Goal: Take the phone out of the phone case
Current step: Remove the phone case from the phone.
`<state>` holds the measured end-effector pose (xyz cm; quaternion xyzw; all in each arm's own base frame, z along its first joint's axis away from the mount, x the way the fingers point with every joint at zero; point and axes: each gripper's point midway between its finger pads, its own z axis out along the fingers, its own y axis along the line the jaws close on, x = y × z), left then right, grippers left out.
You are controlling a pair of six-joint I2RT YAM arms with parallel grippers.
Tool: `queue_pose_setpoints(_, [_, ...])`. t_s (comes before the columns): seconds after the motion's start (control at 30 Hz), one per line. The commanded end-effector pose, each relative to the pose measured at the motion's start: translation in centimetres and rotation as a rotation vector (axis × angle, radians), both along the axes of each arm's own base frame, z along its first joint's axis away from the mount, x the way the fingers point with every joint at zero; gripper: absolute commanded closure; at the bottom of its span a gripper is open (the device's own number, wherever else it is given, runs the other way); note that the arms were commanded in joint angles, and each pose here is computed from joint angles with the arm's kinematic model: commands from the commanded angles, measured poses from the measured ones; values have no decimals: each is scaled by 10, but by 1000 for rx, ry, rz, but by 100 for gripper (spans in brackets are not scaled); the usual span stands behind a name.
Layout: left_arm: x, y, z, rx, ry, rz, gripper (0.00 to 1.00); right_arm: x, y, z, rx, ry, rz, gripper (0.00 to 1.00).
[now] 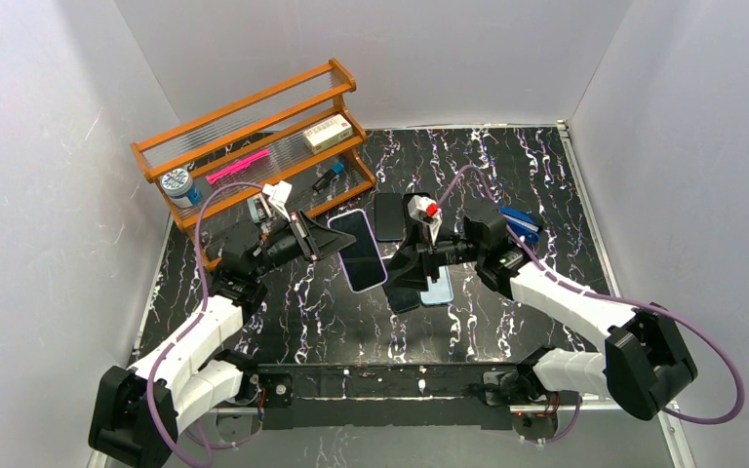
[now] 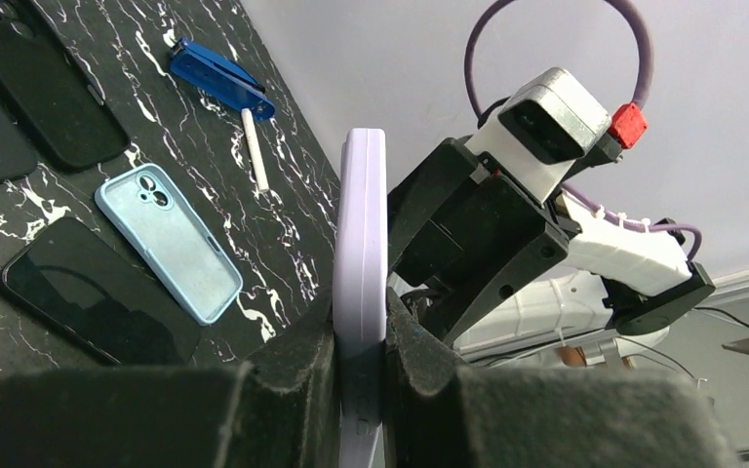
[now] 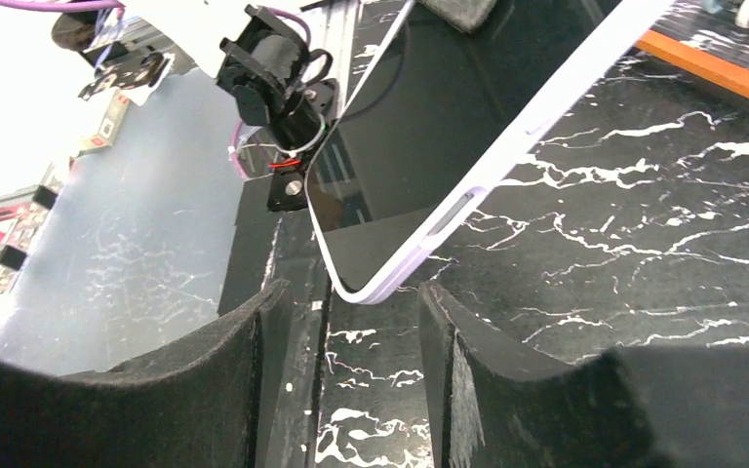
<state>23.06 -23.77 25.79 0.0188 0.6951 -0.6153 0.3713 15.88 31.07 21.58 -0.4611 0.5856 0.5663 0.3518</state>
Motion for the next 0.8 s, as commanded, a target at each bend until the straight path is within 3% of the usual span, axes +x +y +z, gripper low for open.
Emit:
queue_pose_setpoints(0.0, [-8,-1,37,-33,-120,-48,100,-7,5,20,51,-26,102,44])
queue_pose_setpoints(0.23, [-16,-2,51,-51,-147,-74,100,-12,9,23,70,-12,177,58])
queue_pose_setpoints(0.57, [-22,-4,56,-64,-145,-95,100,-18,9,27,78,-9,236,60])
queue_pose_setpoints(0.77, [-26,-7,59,-67,-146,-120,100,-22,8,31,86,-16,257,71])
